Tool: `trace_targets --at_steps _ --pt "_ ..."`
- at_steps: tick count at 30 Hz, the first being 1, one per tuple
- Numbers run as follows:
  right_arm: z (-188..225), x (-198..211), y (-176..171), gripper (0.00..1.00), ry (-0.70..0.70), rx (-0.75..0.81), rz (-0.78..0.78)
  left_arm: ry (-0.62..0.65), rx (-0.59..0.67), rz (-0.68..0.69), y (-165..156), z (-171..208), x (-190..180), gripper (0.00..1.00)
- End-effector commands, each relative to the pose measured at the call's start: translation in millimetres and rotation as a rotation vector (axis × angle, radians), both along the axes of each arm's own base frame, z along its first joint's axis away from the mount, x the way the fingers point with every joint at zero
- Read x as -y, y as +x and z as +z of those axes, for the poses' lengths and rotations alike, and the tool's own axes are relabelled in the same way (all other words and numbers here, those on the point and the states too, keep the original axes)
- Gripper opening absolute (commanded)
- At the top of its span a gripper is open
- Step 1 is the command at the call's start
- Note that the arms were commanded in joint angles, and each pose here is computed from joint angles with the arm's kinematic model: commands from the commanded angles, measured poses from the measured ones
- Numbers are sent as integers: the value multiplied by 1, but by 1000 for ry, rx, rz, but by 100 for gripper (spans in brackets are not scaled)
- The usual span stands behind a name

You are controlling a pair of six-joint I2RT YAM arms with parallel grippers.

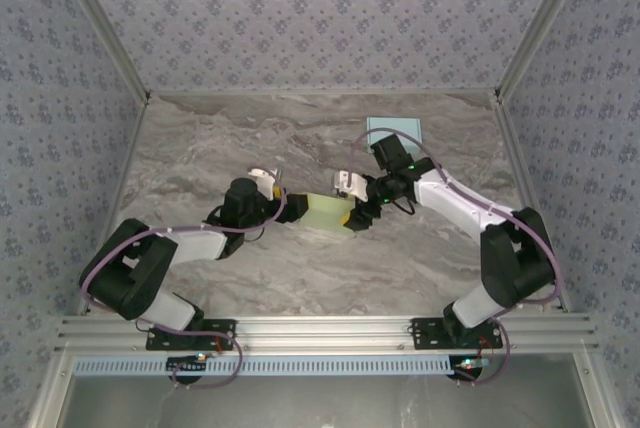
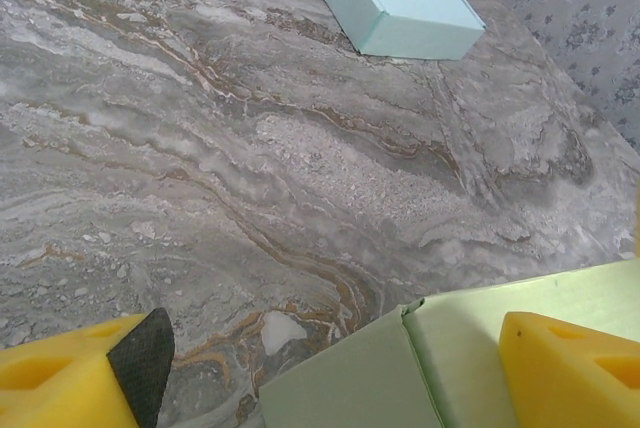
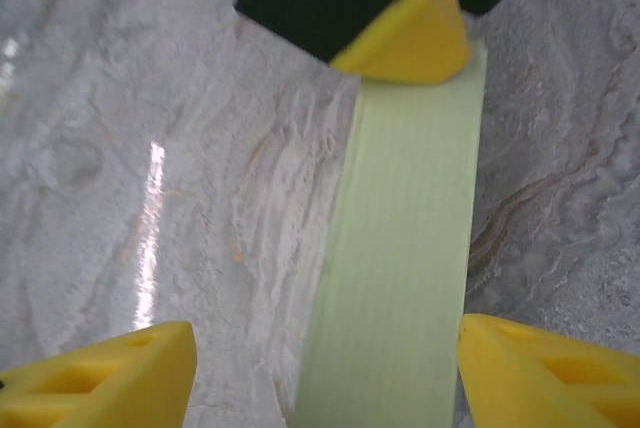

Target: Fold the paper box

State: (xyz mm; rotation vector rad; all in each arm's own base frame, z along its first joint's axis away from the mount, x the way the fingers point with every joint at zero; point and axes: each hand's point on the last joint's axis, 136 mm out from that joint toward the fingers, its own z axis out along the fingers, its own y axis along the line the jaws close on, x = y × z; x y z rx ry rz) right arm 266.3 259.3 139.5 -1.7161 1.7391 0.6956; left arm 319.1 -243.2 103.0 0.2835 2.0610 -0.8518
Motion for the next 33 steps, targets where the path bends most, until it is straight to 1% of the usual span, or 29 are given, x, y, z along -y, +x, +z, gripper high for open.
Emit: trace_targets --at_steps 1,5,7,9,11,14,16,17,19,22,24,26,28,29,33 --pt "40 0 -8 71 147 -46 -32 145 -105 28 -10 -47 -14 85" --pt "62 1 16 66 253 6 -165 152 -117 34 -10 -48 -15 85" --pt "58 2 28 63 254 52 -225 151 -115 36 -8 -48 -15 85" --pt "39 6 37 59 212 85 -274 152 -115 37 -8 -48 -14 85" --pt "11 13 46 58 154 101 -322 151 -114 38 -7 -47 -14 85" --pt "-31 25 42 58 51 97 -314 149 -113 42 -9 -46 -15 85" --pt "-39 32 43 57 -3 129 -320 151 -111 41 -10 -46 -16 85" --pt "-38 35 42 57 -28 130 -313 153 -111 40 -10 -47 -16 85" --pt "-28 35 41 57 -31 129 -302 161 -117 36 -11 -50 -17 85" --pt "-8 29 34 59 -46 144 -230 160 -118 39 -11 -51 -17 85" --pt "5 22 26 61 -17 120 -170 148 -115 42 -10 -49 -16 86" --pt "14 13 12 69 5 113 -74 139 -105 42 -8 -45 -14 86" --pt "9 5 5 76 -19 129 -16 136 -97 44 -5 -40 -14 86" --pt "3 4 6 78 -48 133 -13 135 -94 45 -5 -38 -14 86" --pt "-23 -1 13 78 -170 97 3 116 -97 56 -3 -35 -13 87"
